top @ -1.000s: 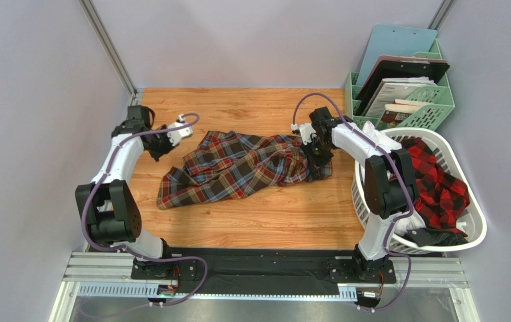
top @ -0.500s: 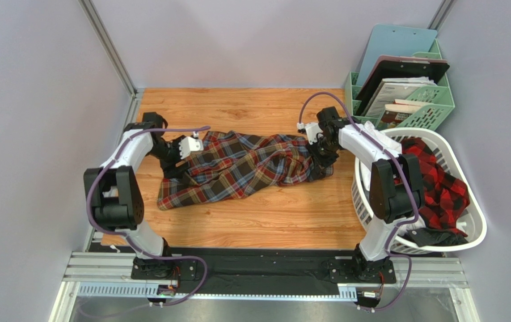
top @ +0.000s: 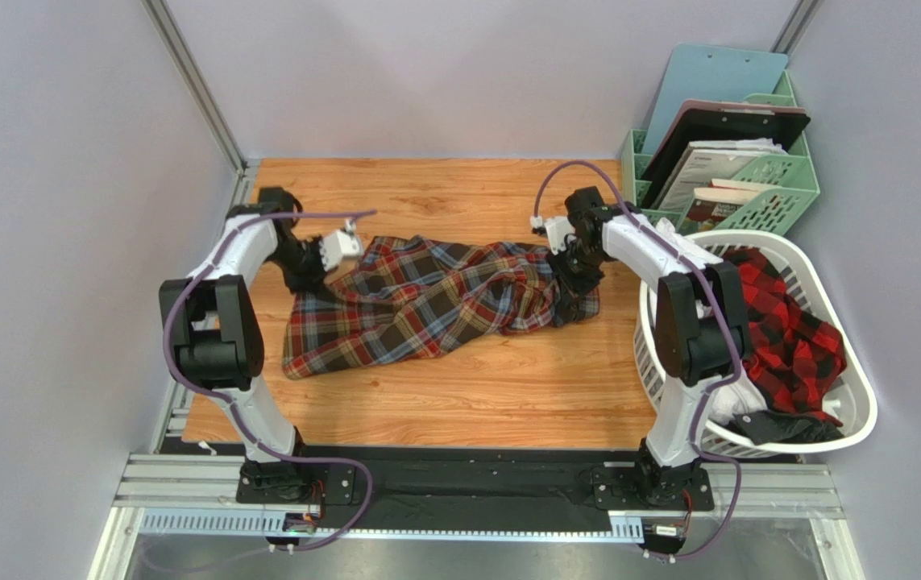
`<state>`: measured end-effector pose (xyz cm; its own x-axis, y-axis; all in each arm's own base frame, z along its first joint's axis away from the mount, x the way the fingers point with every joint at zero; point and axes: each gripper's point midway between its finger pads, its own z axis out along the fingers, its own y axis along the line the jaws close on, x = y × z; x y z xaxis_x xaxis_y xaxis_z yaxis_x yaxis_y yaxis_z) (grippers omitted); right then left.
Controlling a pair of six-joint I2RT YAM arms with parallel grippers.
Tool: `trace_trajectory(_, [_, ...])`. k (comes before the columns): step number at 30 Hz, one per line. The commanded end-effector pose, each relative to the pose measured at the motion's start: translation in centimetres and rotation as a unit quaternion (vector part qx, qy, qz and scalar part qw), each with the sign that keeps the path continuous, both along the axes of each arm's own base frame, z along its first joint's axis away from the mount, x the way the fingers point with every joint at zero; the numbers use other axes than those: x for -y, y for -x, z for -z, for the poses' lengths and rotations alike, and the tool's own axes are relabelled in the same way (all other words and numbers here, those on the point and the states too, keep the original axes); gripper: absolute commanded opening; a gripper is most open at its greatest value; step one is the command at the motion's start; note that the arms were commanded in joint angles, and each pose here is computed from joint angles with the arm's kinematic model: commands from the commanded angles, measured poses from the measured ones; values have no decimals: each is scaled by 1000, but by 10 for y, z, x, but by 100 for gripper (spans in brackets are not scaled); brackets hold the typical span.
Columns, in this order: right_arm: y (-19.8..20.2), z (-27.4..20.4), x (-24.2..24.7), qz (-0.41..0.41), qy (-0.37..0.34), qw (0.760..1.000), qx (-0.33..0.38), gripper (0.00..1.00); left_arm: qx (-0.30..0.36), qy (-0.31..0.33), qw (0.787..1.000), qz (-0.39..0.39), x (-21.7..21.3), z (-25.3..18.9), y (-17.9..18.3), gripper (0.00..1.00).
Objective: Fold and stack the long sleeve shirts
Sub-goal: Flatten the shirt out
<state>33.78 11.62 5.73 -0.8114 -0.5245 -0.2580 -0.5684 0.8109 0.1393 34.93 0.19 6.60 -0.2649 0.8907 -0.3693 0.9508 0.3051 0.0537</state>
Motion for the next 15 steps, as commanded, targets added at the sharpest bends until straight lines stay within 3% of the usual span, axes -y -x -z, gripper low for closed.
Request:
trace_trajectory(1, [-64, -56, -8, 20, -41, 995, 86, 0, 154, 63, 979, -115, -20, -113, -66, 0])
trace_trajectory(4, [-42, -70, 2, 9, -46, 995, 83, 0, 178, 79, 976, -98, -19, -144, -41, 0])
trace_trajectory(7, [-2, -71, 8, -21, -49, 995, 79, 1, 171, 96, 979, -53, -2, -148, 15, 0])
trace_trajectory(10, [53, -35, 17, -64, -43, 997, 14, 38, 158, 83, 984, -7, 9, -118, 75, 0])
trace_trajectory(11, [71, -27, 20, -73, -42, 996, -16, 57, 165, 70, 984, 3, 8, -110, 82, 0])
trace_trajectory(14, [81, -40, 11, -89, -78, 992, -35, 72, 156, 39, 986, 48, 8, -80, 123, 0])
trace_trajectory(15, [68, -60, 0, -92, -105, 990, -12, 74, 158, 36, 985, 60, 11, -73, 136, 0])
